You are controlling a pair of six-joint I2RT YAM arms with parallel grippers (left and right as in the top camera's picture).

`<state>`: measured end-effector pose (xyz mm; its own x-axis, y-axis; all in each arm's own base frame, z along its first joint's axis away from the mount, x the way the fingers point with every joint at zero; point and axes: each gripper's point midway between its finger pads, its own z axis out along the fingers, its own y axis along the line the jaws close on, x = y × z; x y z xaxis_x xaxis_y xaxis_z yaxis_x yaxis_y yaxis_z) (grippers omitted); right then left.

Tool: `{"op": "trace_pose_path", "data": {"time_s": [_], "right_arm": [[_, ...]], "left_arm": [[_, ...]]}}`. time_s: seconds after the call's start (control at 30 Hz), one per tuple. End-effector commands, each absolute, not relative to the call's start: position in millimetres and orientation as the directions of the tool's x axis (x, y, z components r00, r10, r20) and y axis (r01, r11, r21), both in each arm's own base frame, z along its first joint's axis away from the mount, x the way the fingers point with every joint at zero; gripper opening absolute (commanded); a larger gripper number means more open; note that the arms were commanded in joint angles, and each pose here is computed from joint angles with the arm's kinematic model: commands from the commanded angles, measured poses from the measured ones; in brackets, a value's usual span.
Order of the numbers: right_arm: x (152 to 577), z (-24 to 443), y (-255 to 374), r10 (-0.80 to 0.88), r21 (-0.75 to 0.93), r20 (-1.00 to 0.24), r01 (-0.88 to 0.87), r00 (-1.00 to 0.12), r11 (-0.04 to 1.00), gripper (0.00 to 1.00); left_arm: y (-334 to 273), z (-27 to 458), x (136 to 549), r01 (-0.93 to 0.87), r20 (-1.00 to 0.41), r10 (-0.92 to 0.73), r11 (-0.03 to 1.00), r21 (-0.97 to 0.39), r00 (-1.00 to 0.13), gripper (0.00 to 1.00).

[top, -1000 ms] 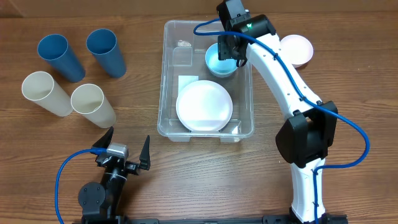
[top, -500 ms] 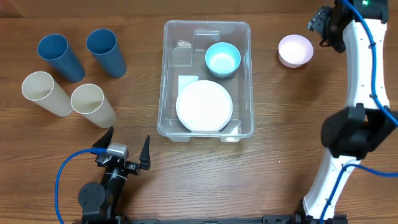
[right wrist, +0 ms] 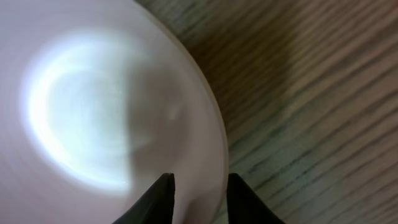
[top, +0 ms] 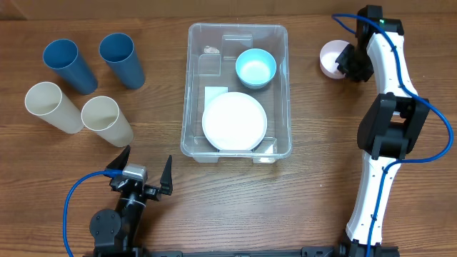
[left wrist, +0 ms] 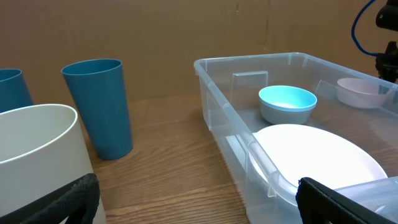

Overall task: Pack container
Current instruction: 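Move right gripper to the pink bowl and grip its rim, then place the pink bowl onto the stacked bowls in the bin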

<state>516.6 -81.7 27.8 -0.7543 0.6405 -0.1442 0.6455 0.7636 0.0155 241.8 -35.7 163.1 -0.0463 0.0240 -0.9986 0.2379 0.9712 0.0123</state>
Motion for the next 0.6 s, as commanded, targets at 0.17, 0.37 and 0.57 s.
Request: {"op": "trace_pose_path", "data": {"time_s": [0.17, 0.37, 0.57], "right_arm": [[518, 41, -78, 0.643, 0.045, -0.147, 0.644, -0.752, 0.764, 0.04], [531, 172, -74, 0.622, 0.178, -0.355, 0.602, -0.698, 0.778, 0.04], [515, 295, -3, 0.469, 0.272, -0.557, 0.383, -0.685, 0.883, 0.04]], "left_arm": [[-34, 163, 242, 0.230, -0.999, 0.011, 0.973, 0.000, -0.045, 1.00], [-34, 163, 242, 0.231, -0.999, 0.011, 0.973, 0.001, -0.045, 1.00], [-34, 163, 242, 0.230, -0.999, 0.011, 0.973, 0.000, -0.045, 1.00]]}}
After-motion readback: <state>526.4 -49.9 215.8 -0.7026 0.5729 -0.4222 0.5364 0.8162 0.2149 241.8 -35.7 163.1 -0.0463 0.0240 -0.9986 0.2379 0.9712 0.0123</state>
